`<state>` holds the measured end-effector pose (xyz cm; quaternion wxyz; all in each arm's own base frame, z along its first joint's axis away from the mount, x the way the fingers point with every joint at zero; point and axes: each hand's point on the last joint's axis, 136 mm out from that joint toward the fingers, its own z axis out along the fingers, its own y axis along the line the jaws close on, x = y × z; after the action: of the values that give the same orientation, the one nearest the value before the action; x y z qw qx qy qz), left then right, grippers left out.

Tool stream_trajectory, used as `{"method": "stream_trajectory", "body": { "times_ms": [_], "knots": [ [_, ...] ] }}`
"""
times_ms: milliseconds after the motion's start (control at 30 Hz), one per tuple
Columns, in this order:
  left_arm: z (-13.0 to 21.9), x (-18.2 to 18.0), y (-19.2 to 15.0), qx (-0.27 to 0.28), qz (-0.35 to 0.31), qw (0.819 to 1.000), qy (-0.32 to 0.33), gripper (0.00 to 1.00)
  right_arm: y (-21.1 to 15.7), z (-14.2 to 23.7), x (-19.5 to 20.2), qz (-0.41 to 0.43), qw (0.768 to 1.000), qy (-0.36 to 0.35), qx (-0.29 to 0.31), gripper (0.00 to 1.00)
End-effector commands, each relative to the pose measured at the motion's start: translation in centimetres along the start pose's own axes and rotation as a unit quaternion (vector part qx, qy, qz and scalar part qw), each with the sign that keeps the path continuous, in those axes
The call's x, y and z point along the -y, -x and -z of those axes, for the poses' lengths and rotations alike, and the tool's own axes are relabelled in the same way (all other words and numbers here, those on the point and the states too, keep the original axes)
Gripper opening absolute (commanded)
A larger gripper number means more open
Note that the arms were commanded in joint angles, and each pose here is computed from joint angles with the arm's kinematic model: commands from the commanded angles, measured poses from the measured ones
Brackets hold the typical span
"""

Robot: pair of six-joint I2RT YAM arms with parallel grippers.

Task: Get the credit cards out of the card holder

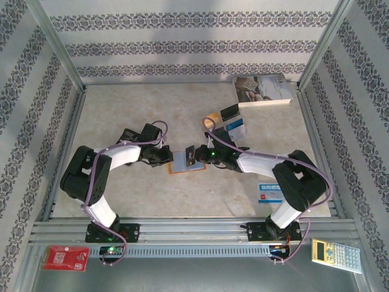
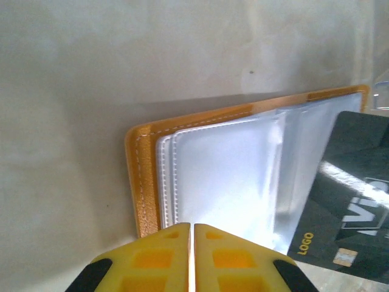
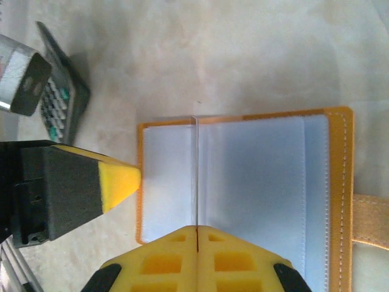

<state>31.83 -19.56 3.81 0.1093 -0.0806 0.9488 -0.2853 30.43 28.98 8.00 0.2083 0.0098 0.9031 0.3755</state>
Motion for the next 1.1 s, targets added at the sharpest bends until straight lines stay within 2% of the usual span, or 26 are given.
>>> {"method": "stream_trajectory", "body": {
  "times_ms": [0,100,267,367,433,533,633,733,1067],
  "knots": [
    [2.1,1.6,0.7,0.031,-0.005,0.999,-0.011,0.15,1.2,1.1,-1.2,0.027,0.999,0.022,0.033,0.0],
    [3.9,2.8,1.2,0.061,-0.002,0.998,-0.033,0.27,1.3,1.4,-2.6,0.025,0.998,0.056,0.028,0.0],
    [6.9,5.9,1.8,0.106,0.014,0.986,-0.131,0.57,1.6,2.0,-4.7,0.01,0.993,0.114,0.022,0.0],
    [7.9,7.2,1.8,0.111,0.016,0.977,-0.179,0.71,2.3,2.6,-5.6,-0.008,0.989,0.143,0.025,0.0],
    [8.2,7.8,1.6,0.106,0.017,0.974,-0.197,0.77,2.7,3.2,-6.6,-0.01,0.985,0.169,0.027,0.0],
    [8.3,8.6,1.7,0.099,0.011,0.97,-0.22,0.79,2.9,3.8,-7.9,-0.014,0.979,0.201,0.022,0.0],
    [8.5,9.4,1.9,0.097,0.006,0.967,-0.235,0.77,3.1,4.3,-8.7,-0.021,0.974,0.223,0.017,0.0],
    [8.9,10.2,2.1,0.095,0.001,0.963,-0.252,0.68,3.1,4.5,-9.3,-0.028,0.97,0.241,0.011,0.0],
    [9.5,11.2,2.2,0.09,-0.003,0.958,-0.272,0.18,3.3,4.2,-9.4,-0.039,0.966,0.255,0.007,0.02]
  ]
}}
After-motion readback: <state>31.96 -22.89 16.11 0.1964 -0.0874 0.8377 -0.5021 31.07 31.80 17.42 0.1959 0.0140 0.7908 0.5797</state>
